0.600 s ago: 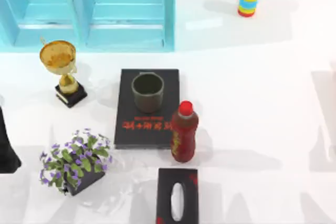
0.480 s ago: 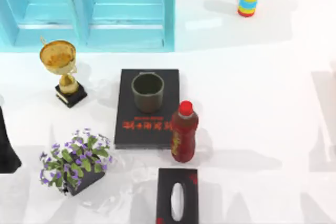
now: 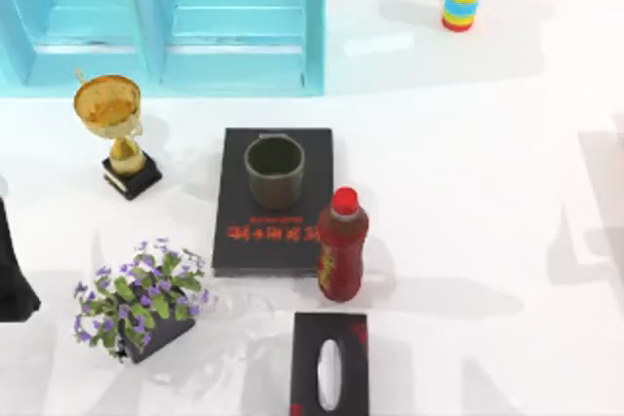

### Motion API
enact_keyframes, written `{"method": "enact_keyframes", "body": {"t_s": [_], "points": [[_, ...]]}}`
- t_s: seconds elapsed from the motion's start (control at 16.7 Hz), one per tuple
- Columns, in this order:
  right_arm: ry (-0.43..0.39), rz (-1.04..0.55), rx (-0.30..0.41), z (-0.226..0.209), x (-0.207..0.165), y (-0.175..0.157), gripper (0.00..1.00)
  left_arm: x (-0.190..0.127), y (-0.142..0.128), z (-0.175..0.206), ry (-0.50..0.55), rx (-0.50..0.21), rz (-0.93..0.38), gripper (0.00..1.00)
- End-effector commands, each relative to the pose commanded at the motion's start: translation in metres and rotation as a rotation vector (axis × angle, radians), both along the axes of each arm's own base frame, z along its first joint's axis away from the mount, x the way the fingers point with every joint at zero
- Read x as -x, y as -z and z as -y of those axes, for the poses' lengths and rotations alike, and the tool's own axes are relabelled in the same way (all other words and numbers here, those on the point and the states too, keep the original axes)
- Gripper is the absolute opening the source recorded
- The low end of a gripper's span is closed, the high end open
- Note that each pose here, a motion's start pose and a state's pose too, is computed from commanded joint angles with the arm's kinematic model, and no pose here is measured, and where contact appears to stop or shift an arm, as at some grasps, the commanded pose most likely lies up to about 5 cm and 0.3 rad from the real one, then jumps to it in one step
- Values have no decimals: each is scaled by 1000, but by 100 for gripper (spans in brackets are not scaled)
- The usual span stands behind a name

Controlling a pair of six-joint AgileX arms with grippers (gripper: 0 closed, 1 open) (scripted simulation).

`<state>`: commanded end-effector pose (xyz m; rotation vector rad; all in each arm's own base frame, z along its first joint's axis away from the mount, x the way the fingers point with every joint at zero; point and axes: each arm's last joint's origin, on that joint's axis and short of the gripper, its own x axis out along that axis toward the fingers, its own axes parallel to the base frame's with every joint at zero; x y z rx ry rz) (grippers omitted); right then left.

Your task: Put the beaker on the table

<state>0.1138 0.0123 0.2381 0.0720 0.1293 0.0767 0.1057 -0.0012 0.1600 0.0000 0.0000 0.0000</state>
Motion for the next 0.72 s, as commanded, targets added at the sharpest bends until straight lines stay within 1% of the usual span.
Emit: {"method": "enact_keyframes", "body": {"t_s": [0.24, 0.48, 0.6, 0.72], "points": [[-45, -162, -42, -20, -30, -73, 100, 0, 0, 0, 0, 0, 0, 100], [-83, -351, -41, -60, -87, -142, 100, 0, 0, 0, 0, 0, 0, 100], [-100, -453, -25, -90, -122, -163, 100, 0, 0, 0, 0, 0, 0, 100], [-114, -561, -2, -125, -157, -171, 100, 0, 0, 0, 0, 0, 0, 100]]}}
